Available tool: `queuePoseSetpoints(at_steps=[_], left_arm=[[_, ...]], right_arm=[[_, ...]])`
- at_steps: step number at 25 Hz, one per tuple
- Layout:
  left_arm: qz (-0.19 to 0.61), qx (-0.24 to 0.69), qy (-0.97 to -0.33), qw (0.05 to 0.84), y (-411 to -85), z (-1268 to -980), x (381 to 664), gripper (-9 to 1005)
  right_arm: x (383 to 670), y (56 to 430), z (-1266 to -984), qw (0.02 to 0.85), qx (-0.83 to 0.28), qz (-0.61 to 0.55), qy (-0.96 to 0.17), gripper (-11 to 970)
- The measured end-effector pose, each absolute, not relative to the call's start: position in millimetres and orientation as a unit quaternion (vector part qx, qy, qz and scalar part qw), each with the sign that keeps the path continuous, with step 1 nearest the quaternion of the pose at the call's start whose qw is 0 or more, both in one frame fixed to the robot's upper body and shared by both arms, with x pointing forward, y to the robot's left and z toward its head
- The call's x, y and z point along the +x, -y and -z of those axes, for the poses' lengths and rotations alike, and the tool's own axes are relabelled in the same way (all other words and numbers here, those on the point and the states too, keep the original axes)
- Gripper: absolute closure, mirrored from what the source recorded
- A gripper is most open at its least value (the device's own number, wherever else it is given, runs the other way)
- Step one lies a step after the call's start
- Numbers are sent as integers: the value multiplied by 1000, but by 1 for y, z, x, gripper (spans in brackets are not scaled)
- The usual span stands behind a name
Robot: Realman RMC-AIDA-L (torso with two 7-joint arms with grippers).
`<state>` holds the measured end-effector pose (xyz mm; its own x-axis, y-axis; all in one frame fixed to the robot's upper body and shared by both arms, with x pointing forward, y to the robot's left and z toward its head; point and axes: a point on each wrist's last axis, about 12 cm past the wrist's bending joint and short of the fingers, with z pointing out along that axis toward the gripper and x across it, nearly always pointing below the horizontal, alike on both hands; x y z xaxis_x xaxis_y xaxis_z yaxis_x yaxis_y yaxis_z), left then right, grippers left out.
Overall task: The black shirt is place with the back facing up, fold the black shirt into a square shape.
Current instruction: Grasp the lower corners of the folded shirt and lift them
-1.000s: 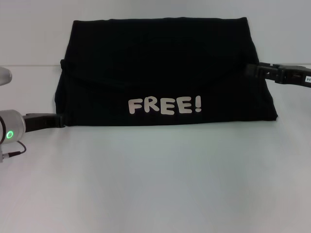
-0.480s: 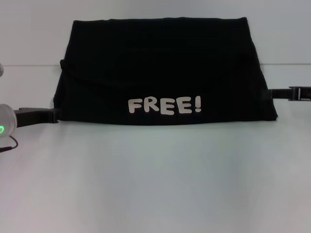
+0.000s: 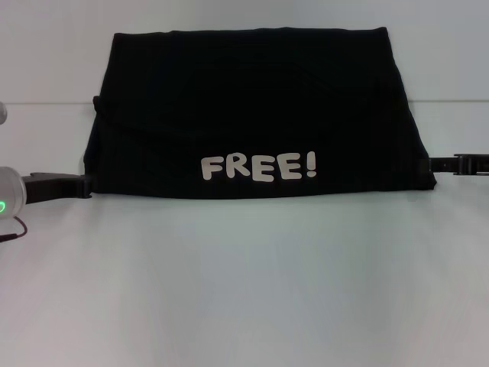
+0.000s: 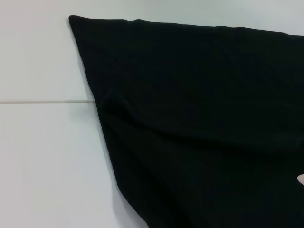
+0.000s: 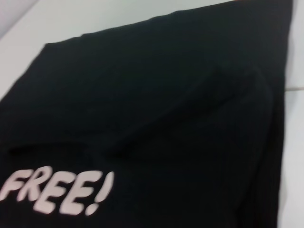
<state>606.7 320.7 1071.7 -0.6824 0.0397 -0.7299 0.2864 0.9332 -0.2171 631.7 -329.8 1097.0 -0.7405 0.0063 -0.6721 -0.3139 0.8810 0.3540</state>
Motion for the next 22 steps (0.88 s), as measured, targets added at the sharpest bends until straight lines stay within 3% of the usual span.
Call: queuePoseSetpoints(at_steps=[10, 22], left_arm=[[155, 89, -903, 390, -321, -1072, 608, 996], [153, 91, -903, 391, -321, -1072, 609, 996]], right_arm=[[641, 301, -1078, 347, -106, -179, -915, 282], [638, 295, -1072, 344, -110, -181, -915, 322]])
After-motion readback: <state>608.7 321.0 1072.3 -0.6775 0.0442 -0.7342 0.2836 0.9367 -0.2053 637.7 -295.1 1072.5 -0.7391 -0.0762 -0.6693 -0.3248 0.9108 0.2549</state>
